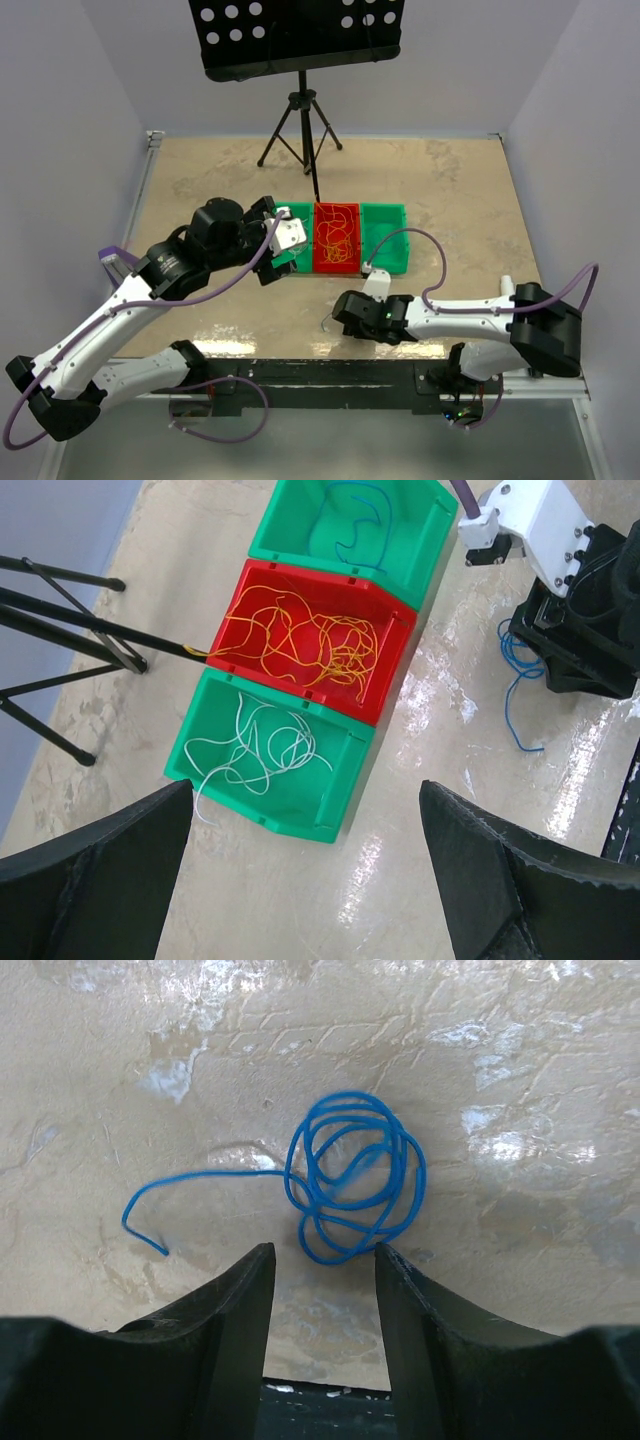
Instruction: Untangle the cables
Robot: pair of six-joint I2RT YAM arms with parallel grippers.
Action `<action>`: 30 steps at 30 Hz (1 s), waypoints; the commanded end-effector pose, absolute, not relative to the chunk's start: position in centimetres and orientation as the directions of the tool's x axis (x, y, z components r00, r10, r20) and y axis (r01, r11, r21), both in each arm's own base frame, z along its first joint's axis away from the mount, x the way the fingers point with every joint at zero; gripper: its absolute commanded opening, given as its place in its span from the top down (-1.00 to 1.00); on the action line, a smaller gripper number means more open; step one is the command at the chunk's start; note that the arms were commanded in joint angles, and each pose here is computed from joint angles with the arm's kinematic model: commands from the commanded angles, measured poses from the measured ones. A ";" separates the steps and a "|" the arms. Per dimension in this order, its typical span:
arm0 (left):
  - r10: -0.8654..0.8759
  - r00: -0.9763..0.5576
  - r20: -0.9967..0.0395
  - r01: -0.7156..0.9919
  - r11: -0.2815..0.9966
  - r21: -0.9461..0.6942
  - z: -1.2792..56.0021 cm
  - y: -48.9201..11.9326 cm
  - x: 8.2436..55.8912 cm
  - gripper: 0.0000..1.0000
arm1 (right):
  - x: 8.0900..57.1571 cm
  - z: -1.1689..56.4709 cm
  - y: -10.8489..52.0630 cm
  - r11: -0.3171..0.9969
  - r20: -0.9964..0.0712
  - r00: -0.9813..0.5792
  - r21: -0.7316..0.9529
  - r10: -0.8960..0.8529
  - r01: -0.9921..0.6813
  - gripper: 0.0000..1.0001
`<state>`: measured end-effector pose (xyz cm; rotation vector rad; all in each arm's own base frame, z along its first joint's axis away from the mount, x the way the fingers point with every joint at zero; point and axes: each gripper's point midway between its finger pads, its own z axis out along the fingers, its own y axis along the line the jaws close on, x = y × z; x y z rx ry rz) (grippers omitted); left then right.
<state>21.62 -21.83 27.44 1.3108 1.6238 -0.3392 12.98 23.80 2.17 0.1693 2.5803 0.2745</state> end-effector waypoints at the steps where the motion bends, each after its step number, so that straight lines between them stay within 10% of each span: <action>1: 0.568 0.070 -0.820 0.858 0.385 0.339 27.8 -21.7 21.4 -1.00 | 13.7 5.0 24.2 0.956 -0.523 -0.819 0.275 0.236 0.099 0.02; 19: 0.571 0.077 -0.818 0.866 0.369 0.338 27.3 -21.9 21.3 -1.00 | 15.6 4.3 23.8 0.975 -0.605 -0.766 0.171 0.218 0.142 0.03; 30: 0.562 0.068 -0.824 0.870 0.371 0.324 27.1 -21.9 20.9 -0.99 | 16.7 3.4 24.2 0.976 -0.644 -0.734 0.159 0.215 0.146 1.00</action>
